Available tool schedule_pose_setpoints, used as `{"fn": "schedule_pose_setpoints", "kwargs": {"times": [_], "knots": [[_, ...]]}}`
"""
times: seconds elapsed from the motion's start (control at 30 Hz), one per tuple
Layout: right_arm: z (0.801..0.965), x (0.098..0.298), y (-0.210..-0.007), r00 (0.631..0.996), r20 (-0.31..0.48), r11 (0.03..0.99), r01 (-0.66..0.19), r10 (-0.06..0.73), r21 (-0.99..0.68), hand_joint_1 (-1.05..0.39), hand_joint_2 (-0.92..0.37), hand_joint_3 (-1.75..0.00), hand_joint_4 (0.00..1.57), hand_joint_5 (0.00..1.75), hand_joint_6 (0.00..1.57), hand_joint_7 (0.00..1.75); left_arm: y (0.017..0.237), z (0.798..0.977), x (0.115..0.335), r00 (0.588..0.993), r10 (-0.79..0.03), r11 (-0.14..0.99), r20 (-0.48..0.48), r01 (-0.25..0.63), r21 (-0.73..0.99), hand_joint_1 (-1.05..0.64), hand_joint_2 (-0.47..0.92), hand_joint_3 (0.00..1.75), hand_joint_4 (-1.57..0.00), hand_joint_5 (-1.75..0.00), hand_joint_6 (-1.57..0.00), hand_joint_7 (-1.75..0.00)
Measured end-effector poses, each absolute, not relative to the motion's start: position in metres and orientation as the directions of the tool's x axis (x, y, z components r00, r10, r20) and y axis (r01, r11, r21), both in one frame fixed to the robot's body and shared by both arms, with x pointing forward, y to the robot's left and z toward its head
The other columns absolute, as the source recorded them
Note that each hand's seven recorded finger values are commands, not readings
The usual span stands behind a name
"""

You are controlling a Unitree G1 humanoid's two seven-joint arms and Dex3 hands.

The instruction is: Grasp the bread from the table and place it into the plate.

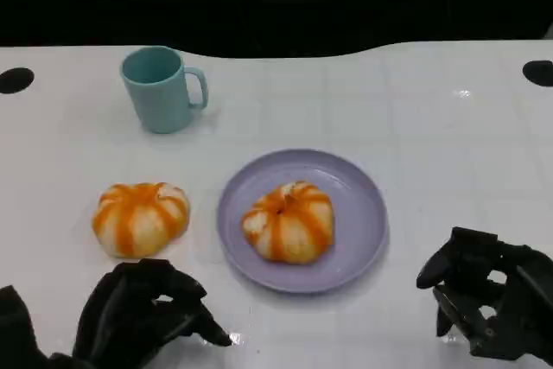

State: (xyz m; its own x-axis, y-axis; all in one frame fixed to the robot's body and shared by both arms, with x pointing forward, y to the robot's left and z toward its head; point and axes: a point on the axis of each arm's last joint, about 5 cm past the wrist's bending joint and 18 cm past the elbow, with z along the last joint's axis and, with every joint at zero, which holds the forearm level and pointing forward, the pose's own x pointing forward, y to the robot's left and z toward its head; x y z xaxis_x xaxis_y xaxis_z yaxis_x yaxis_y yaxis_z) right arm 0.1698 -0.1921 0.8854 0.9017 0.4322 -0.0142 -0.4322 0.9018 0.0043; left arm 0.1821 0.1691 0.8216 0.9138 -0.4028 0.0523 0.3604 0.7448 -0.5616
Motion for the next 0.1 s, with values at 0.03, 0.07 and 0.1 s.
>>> {"fn": "schedule_pose_setpoints", "kwargs": {"times": [0.03, 0.07, 0.1], "knots": [[0.8854, 0.1698, -0.1922, 0.903, -0.015, 0.903, -0.429, 0.429, 0.003, -0.20, -0.63, -0.91, 0.65, 1.67, 0.68, 1.26, 0.1693, 0.8216, 0.1821, 0.914, -0.402, 0.745, 0.053, 0.359, -0.562, -0.99, 0.56, 0.00, -1.57, -0.50, -1.57, -0.23], [0.8854, 0.1698, -0.1923, 0.905, -0.016, 0.905, -0.425, 0.425, 0.004, -0.20, -0.63, -0.91, 0.65, 1.67, 0.68, 1.28, 0.1696, 0.8215, 0.1821, 0.915, -0.400, 0.745, 0.052, 0.358, -0.563, -0.98, 0.56, 0.00, -1.57, -0.50, -1.57, -0.23], [0.8854, 0.1699, -0.1924, 0.906, -0.018, 0.906, -0.422, 0.422, 0.005, -0.19, -0.63, -0.92, 0.65, 1.67, 0.67, 1.29, 0.1698, 0.8215, 0.1820, 0.915, -0.399, 0.744, 0.052, 0.357, -0.565, -0.98, 0.56, 0.00, -1.57, -0.50, -1.57, -0.23]]}}
